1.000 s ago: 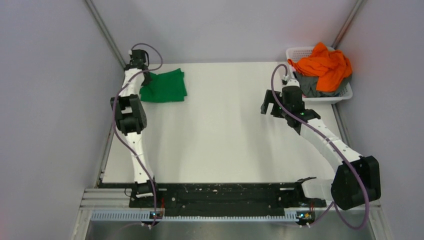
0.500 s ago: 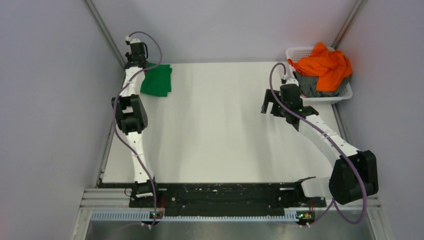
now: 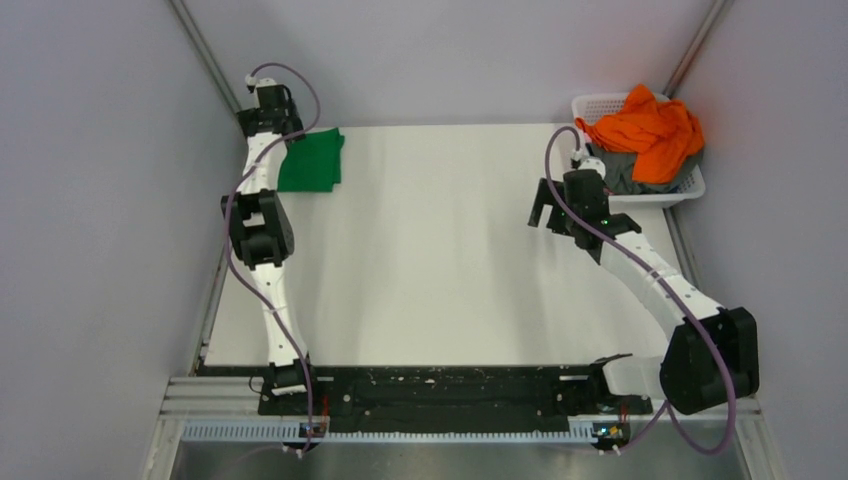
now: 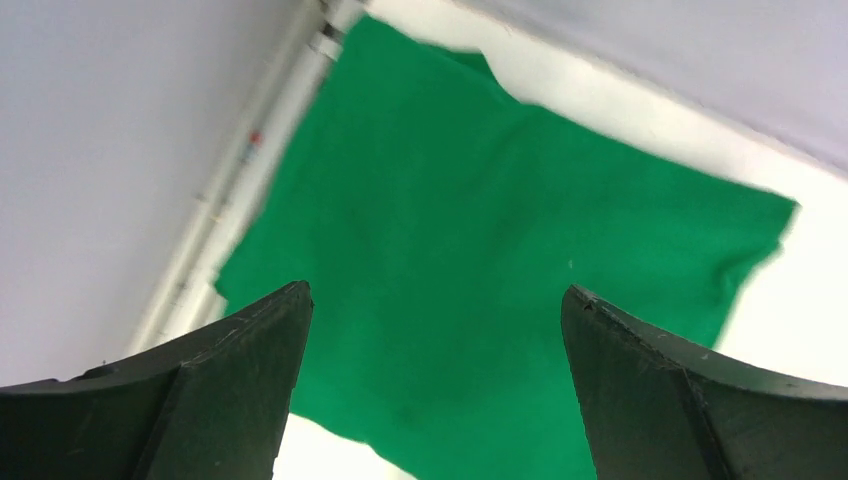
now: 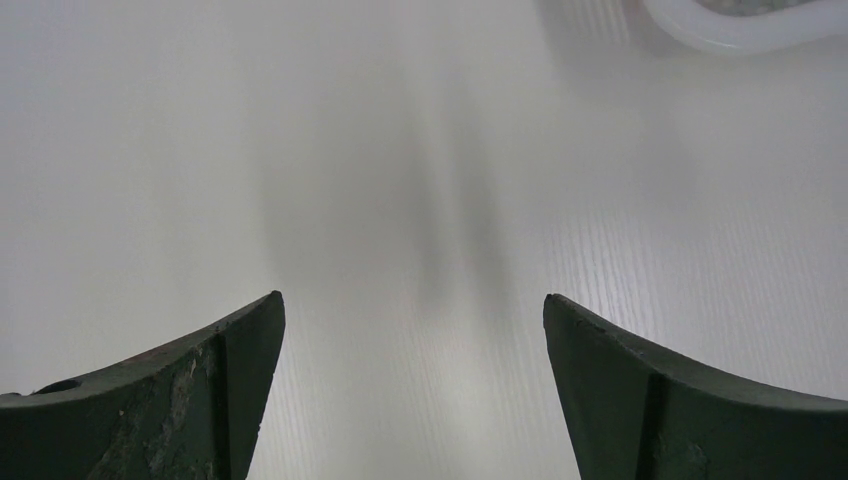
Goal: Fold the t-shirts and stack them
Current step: Put the neatly folded tshirt into the corner of the board with the left arm, then reset both arms
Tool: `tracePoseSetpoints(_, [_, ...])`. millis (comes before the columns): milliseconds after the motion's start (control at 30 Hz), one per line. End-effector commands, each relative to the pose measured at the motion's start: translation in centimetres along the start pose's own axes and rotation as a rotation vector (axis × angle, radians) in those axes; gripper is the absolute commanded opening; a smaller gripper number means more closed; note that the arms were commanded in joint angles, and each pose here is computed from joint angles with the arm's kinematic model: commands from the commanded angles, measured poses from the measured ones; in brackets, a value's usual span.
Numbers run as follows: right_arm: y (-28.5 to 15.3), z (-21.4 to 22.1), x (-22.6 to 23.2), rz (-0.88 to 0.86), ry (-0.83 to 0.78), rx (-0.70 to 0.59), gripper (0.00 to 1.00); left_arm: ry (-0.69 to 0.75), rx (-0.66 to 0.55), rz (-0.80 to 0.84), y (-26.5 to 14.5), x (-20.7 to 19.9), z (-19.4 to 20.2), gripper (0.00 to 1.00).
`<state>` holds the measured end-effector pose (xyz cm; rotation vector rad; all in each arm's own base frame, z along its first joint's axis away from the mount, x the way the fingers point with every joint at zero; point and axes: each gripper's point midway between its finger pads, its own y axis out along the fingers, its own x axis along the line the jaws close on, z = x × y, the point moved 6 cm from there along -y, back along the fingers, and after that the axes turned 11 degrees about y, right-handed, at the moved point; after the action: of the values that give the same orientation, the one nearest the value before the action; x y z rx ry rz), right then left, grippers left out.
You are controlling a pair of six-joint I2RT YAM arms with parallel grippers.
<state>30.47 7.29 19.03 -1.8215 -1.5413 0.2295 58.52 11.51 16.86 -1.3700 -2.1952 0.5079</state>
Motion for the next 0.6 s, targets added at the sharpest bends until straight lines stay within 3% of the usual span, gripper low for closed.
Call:
tracePoseSetpoints(0, [-1.6,-1.2,-1.0,-0.019,0.071,-0.098,0.99,-0.219,0.042,0.236,-3.8,-0.8,-0.5,0.99])
tracePoseSetpoints(233, [-3.3,0.4,-2.6,-0.046,0.064,-0.142,0.99,-0.192,-0.025,0.283,-12.0,-4.8,3.2,0.99])
tracePoseSetpoints(433, [-3.6,2.5,-4.6,-0.017,0.094,-0.19,0.99,-0.285,0.015,0.444,-20.6,-8.6,9.2,0.99])
tracePoseSetpoints(567, [-3.6,3.7,-5.4,-0.019,0.111,-0.204,0.99,-0.175,0.023,0.487,-26.5,-11.4,13.9,0.99])
